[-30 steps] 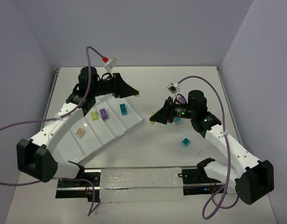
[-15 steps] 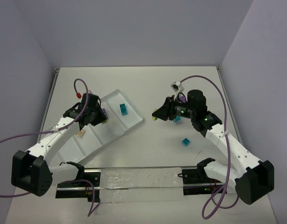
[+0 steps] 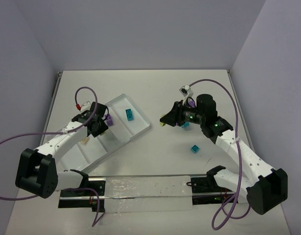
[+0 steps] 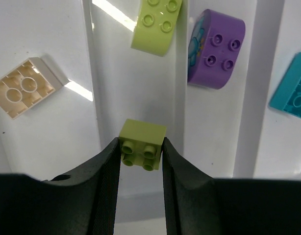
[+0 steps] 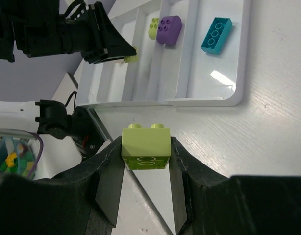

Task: Sort the legos into containers by color

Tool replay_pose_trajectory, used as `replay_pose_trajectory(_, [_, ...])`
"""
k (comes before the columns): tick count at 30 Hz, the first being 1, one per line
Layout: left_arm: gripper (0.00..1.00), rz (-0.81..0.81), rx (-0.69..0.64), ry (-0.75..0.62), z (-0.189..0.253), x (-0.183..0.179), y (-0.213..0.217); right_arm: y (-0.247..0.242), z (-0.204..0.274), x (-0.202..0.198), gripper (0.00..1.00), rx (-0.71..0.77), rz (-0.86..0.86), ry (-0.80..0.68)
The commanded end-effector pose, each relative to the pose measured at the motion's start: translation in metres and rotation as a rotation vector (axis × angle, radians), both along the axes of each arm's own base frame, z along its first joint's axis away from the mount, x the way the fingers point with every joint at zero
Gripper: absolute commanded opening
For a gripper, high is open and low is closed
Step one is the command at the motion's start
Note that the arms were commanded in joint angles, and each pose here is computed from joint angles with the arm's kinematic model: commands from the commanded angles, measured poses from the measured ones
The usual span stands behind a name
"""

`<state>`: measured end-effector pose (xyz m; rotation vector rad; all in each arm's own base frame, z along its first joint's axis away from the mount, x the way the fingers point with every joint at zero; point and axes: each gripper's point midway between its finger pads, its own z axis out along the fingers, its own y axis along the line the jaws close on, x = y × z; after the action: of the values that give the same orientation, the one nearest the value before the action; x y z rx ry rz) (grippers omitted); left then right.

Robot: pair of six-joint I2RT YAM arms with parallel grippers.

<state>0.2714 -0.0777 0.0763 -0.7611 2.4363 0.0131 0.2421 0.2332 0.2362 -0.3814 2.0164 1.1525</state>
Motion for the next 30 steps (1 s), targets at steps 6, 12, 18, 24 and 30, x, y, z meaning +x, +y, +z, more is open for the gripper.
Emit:
replay_pose_trajectory(6, [0.84,0.049,0.032,-0.091,0.024,0.022,0.006,0.004,0.022,0.006,0.00,0.008,0.003,-0.047])
replay_pose_trajectory(12, [0.84,0.038,0.036,-0.221,0.080,0.028,0.011,0.021,0.028,-0.001,0.00,0.010,0.057,-0.044])
replay_pose_trajectory(18, [0.92,0.050,0.065,-0.371,0.152,0.025,0.028,0.073,0.022,-0.017,0.00,-0.026,0.180,-0.008])
replay_pose_trajectory(24, [0.99,0.089,0.099,-0.426,0.203,0.016,0.046,0.136,0.002,-0.030,0.00,-0.102,0.283,0.014])
replay_pose_trajectory(30, [0.99,0.120,0.109,-0.457,0.221,0.006,0.057,0.205,-0.027,-0.015,0.03,-0.212,0.331,0.008])
